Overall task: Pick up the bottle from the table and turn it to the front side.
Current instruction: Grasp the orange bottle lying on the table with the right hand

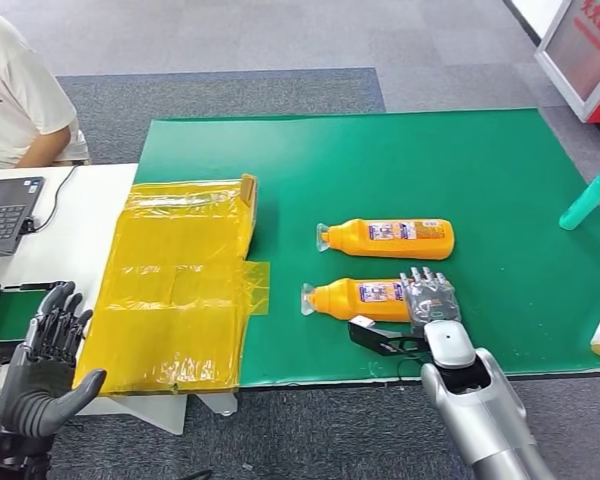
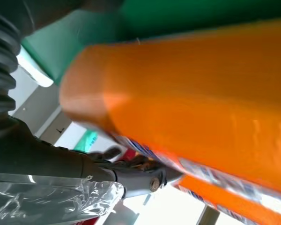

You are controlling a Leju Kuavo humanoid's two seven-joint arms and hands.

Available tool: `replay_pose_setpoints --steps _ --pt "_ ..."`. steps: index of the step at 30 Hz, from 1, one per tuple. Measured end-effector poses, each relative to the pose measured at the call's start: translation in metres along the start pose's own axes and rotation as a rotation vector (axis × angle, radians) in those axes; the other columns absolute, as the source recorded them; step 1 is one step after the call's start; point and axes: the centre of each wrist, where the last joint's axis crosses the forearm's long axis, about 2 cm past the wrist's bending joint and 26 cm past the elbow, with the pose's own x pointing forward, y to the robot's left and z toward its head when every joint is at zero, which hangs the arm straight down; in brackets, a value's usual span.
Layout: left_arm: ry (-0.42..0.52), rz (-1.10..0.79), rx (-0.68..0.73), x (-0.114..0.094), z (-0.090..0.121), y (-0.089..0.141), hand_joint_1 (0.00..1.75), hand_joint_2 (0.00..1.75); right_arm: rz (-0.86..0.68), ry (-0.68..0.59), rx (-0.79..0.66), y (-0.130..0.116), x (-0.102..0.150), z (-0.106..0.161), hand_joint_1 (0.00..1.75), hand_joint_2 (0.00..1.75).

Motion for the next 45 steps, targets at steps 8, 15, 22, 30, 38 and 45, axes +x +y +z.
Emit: replay_pose_setpoints --steps 8,15,22,30,38,45 --pt "0.013 0.011 -0.026 -0.004 -0.001 0.0 0.0 1.75 0.08 -0.026 0.055 0.001 0.0 -0.021 0.0 1.75" --pt "0.017 0.015 -0.039 -0.006 -0.001 -0.002 0.0 1.75 0.113 -0.039 0.077 0.001 0.0 -0.028 0.15 1.75" --pt "0.022 0.016 -0.031 -0.008 -0.001 -0.002 0.0 1.75 0.122 -0.06 0.094 0.004 -0.001 -0.031 1.75 1.75" --pt "0.025 0.018 -0.036 -0.009 0.0 -0.002 0.0 1.75 0.053 -0.111 0.083 0.0 -0.005 -0.033 1.75 1.75" --pt "0.027 0.017 -0.035 -0.01 0.001 -0.003 0.0 1.75 -0.075 -0.186 0.001 -0.002 0.004 -0.017 1.75 1.75" --pt "0.04 0.025 -0.03 -0.012 0.005 -0.006 0.0 1.75 -0.458 -0.402 -0.122 -0.007 0.032 0.032 1.75 1.75"
